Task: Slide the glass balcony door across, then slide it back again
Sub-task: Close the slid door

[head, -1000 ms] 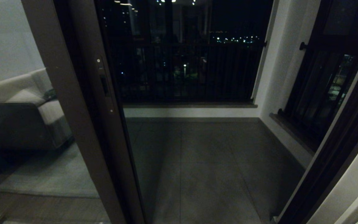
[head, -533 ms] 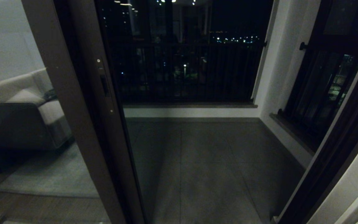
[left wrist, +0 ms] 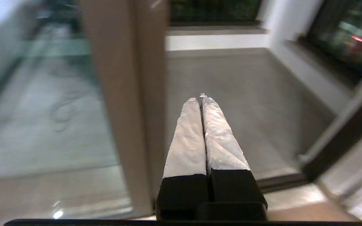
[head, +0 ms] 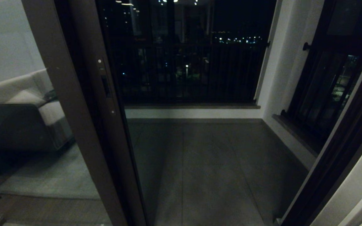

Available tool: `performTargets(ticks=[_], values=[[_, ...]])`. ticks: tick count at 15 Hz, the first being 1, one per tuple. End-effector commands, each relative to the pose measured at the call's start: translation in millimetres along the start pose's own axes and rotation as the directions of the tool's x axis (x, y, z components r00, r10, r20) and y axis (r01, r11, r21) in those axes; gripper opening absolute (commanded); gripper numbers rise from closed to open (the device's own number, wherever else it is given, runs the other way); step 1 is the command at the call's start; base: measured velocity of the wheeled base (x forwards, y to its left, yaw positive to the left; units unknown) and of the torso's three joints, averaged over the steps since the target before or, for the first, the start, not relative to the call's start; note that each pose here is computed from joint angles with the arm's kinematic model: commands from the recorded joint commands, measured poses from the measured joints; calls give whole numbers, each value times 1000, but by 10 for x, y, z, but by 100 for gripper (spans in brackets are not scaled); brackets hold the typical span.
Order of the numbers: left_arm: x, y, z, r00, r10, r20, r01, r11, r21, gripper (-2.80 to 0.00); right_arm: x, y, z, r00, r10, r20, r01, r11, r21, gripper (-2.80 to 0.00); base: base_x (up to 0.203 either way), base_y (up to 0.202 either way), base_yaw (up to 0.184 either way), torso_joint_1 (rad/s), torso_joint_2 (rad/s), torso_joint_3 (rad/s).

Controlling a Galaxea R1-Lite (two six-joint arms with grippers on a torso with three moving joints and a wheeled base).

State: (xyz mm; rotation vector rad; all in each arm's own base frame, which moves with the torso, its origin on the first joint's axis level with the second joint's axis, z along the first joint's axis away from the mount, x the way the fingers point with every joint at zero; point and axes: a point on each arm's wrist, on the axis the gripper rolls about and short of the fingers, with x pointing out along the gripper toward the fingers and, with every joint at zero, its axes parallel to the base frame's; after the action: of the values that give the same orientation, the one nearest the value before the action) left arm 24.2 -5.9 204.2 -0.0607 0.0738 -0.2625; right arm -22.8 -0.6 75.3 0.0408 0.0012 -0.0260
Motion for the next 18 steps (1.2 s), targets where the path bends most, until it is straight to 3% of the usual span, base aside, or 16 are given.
performTargets(ticks=[1, 6, 8, 13, 16, 18], values=[[533, 102, 321, 991, -67, -119, 62, 997, -45, -280, 0, 0, 0, 1000, -1, 0, 1, 1000, 1, -280, 0, 0, 0, 0, 0, 0], [1283, 174, 965, 975, -190, -114, 184, 981, -61, -280, 0, 0, 0, 1000, 0, 1, 0, 1000, 1, -280, 0, 0, 0, 0, 0, 0], [1488, 102, 1102, 957, -250, -145, 237, 967, -97, -280, -1, 0, 0, 1000, -1, 1, 1, 1000, 1, -280, 0, 0, 0, 0, 0, 0], [1899, 76, 1453, 925, -317, -212, 286, 944, -164, -280, -1, 0, 0, 1000, -1, 2, 1, 1000, 1, -280, 0, 0, 0, 0, 0, 0], [2219, 105, 1578, 901, -327, -285, 278, 940, -200, -280, -1, 0, 0, 1000, -1, 1, 1, 1000, 1, -280, 0, 0, 0, 0, 0, 0], [2418, 140, 1518, 883, -286, -373, 215, 951, -221, -280, -1, 0, 0, 1000, 0, 2, 0, 1000, 1, -280, 0, 0, 0, 0, 0, 0]])
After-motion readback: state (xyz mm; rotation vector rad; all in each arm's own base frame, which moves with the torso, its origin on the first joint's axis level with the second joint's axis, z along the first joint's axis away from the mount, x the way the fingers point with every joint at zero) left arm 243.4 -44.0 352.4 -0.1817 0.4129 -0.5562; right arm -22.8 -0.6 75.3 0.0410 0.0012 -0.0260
